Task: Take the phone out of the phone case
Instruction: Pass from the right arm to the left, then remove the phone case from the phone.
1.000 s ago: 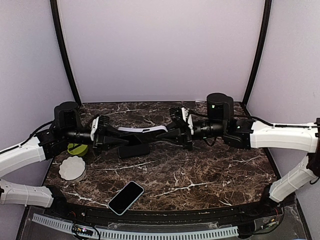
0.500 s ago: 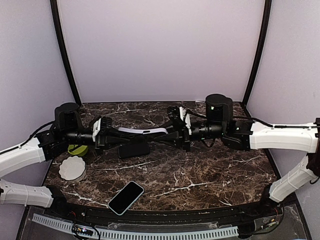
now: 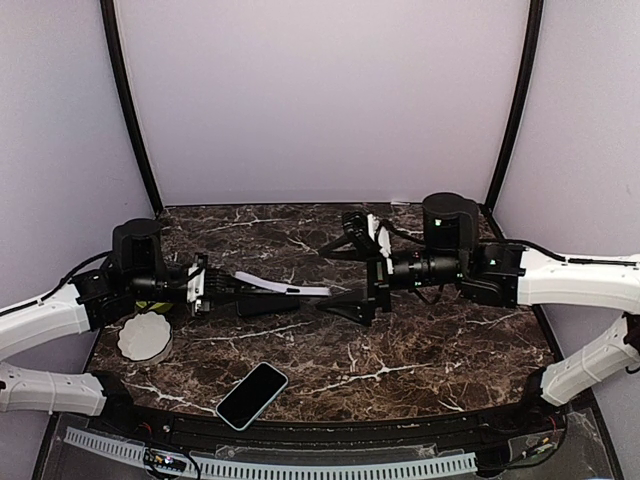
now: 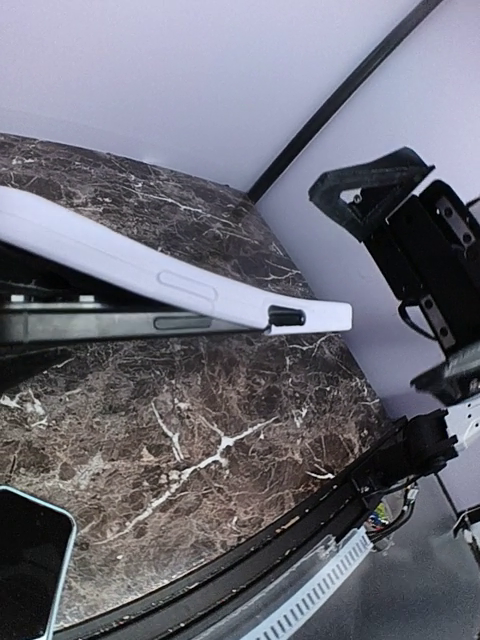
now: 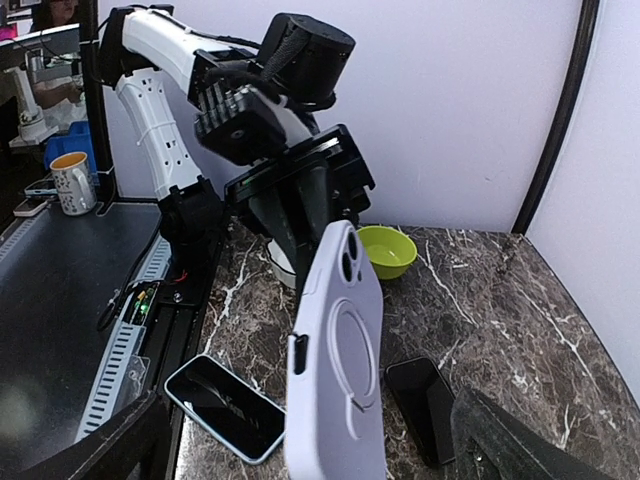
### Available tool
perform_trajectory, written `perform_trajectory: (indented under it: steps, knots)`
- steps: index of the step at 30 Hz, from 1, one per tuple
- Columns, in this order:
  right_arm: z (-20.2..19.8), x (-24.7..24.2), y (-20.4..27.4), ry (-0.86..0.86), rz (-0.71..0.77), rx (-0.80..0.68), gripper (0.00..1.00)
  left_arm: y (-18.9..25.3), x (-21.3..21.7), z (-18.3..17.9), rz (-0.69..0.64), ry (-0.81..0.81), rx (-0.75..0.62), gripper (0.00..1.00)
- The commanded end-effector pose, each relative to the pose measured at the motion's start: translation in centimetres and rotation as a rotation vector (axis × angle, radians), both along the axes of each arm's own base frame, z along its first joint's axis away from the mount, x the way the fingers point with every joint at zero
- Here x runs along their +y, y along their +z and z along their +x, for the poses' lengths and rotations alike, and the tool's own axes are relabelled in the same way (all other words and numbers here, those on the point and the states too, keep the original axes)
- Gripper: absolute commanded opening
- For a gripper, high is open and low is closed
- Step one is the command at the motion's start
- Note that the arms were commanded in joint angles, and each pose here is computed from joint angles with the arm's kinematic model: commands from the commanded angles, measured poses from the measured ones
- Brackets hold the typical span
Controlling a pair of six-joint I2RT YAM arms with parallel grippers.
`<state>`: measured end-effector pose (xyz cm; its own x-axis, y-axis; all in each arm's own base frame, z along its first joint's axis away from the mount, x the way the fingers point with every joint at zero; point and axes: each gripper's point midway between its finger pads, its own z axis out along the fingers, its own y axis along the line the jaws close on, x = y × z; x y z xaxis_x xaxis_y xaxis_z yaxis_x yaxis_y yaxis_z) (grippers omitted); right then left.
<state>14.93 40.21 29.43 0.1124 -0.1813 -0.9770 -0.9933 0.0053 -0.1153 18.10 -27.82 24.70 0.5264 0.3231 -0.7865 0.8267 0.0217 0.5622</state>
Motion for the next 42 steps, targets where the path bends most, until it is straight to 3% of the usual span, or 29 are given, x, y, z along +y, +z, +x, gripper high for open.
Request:
perform_trajectory:
  steps: [1, 6, 10, 15, 22, 30, 42]
  knots:
    - [1.1, -0.1, 1.6, -0.089, -0.006, 0.060, 0.99, 0.5, 0.3, -1.3, 0.010, -0.085, -0.227, 0.00]
    - [2.3, 0.8, 2.7, -0.178, -0.006, 0.057, 0.95, 0.0, 0.4, -1.2, 0.029, -0.083, -0.257, 0.00]
    - [1.1, 1.9, 2.9, -0.152, -0.030, -0.017, 0.93, -0.3, 0.4, -0.8, 0.047, -0.065, -0.250, 0.00]
    - [1.1, 3.6, 2.6, -0.146, -0.111, -0.007, 0.87, -0.5, 0.3, -0.2, 0.059, -0.046, -0.230, 0.00]
    - [1.1, 6.6, 0.0, -0.217, -0.229, -0.053, 0.84, -1.0, 0.0, 0.4, 0.083, -0.027, -0.165, 0.00]
    - [1.8, 8.3, -2.5, -0.256, -0.349, -0.012, 0.80, -1.2, -0.2, 0.8, 0.092, -0.015, -0.131, 0.00]
    - [3.6, 9.1, -4.8, -0.327, -0.461, -0.035, 0.64, -1.0, -0.3, 0.4, 0.083, -0.030, -0.130, 0.00]
